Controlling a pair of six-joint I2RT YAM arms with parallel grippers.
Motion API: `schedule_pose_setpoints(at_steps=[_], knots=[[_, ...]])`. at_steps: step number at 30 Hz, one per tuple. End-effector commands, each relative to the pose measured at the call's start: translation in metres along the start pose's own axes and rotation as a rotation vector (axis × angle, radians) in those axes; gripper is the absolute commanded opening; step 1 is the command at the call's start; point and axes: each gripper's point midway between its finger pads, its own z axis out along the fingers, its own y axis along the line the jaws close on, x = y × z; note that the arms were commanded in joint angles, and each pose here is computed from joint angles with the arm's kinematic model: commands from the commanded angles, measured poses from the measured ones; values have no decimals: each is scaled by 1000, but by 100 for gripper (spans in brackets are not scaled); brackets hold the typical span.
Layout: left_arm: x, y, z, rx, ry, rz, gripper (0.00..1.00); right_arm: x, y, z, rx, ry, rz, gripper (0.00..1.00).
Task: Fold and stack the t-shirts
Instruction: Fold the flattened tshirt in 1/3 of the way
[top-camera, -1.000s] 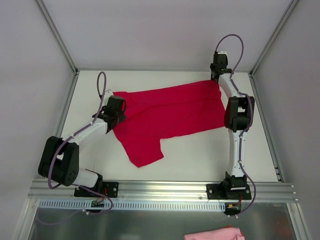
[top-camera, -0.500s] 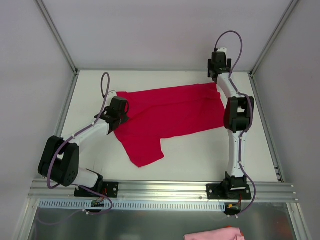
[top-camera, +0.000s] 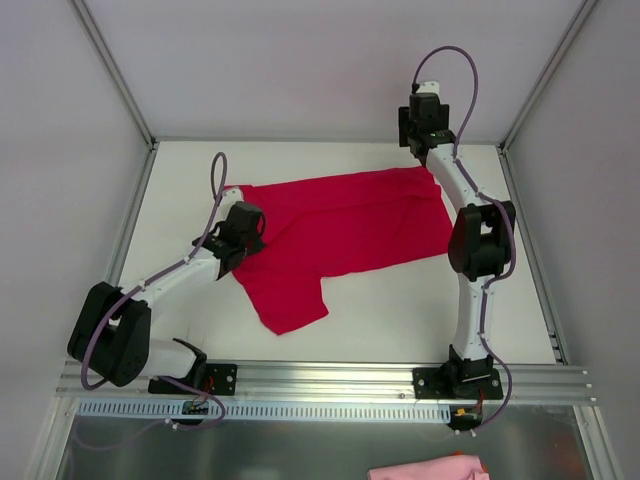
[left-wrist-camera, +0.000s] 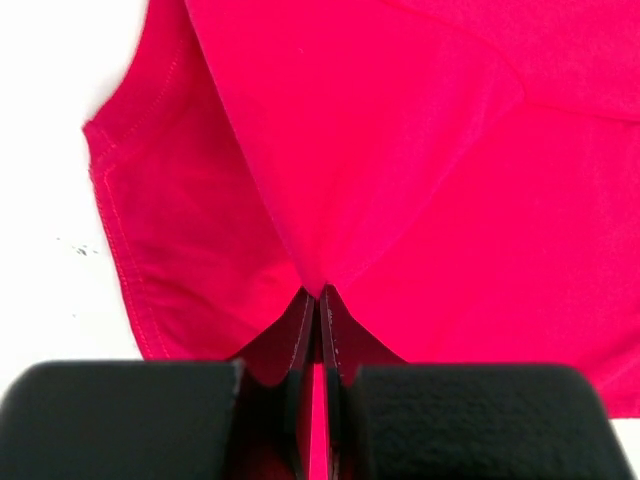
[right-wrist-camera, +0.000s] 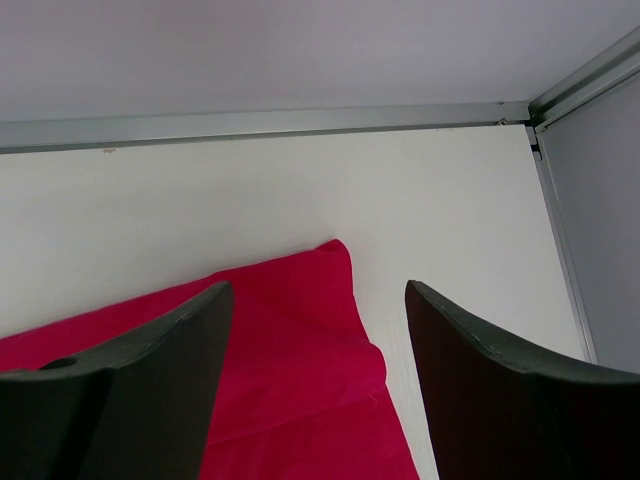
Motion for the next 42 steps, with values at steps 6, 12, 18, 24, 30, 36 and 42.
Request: schedule_pose_setpoints(at_steps=[6,12,18,24,30,36,42], knots=[[11,0,-6,-7,3,-16,75,-10,1,-13,-8,-15,10,74],[-1,-13,-12,36,-30,-13,99,0,15,-25,-88,49,28,74],[-9,-36,22,24,-29,27,94,27,57,-64,-311,191,51,67],[25,-68,33,175,50,-15,91,53,76,-105,-381,210,61,37],[47,-77,23,231,82,-5,91,101,82,-127,-376,277,50,11],[65,-81,-10,272,76,34,93,130,91,-151,-366,249,7,7],[82,-79,-35,274,75,64,96,137,92,-171,-344,216,-21,7]])
